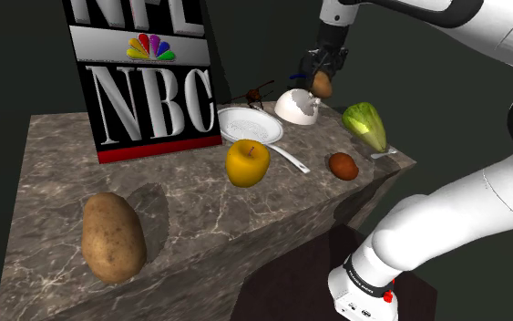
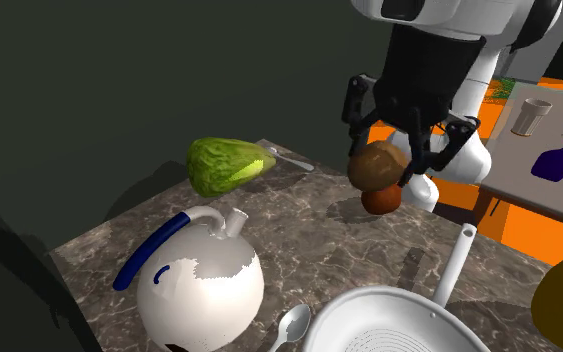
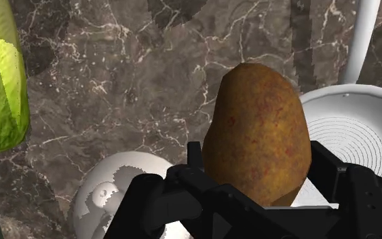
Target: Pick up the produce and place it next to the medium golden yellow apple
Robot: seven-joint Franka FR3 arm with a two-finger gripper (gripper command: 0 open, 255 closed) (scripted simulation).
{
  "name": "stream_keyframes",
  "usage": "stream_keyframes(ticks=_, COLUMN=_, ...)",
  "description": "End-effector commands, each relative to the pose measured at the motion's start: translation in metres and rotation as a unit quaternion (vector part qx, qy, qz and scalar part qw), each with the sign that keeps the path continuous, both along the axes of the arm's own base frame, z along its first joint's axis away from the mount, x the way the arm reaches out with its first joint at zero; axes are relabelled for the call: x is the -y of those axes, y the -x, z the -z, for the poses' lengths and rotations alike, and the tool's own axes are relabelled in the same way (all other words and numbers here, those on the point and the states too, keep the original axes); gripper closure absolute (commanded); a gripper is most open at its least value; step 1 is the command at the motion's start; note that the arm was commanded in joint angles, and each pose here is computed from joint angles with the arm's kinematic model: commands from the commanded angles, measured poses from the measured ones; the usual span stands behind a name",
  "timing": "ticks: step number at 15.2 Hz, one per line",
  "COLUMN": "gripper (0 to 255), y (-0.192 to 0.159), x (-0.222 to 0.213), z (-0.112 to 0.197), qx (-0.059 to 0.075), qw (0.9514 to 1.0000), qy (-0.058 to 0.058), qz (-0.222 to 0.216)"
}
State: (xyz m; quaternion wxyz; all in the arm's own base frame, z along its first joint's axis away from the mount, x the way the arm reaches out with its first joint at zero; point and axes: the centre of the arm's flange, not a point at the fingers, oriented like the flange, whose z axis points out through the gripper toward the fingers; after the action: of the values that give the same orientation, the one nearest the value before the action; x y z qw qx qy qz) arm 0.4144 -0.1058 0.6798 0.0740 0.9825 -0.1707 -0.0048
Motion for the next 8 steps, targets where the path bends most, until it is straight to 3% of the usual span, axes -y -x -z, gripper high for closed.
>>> stream_keyframes(ticks=1, gripper=255, y=0.000, x=-0.026, z=-0.002, qx=0.000, qw=1.0000, qy=0.000, qz=0.001)
stream_keyframes(ticks=8, gripper=255, y=-0.004, x=-0.118, z=-0.002, qx=0.000, qw=1.0000, qy=0.000, qz=0.001)
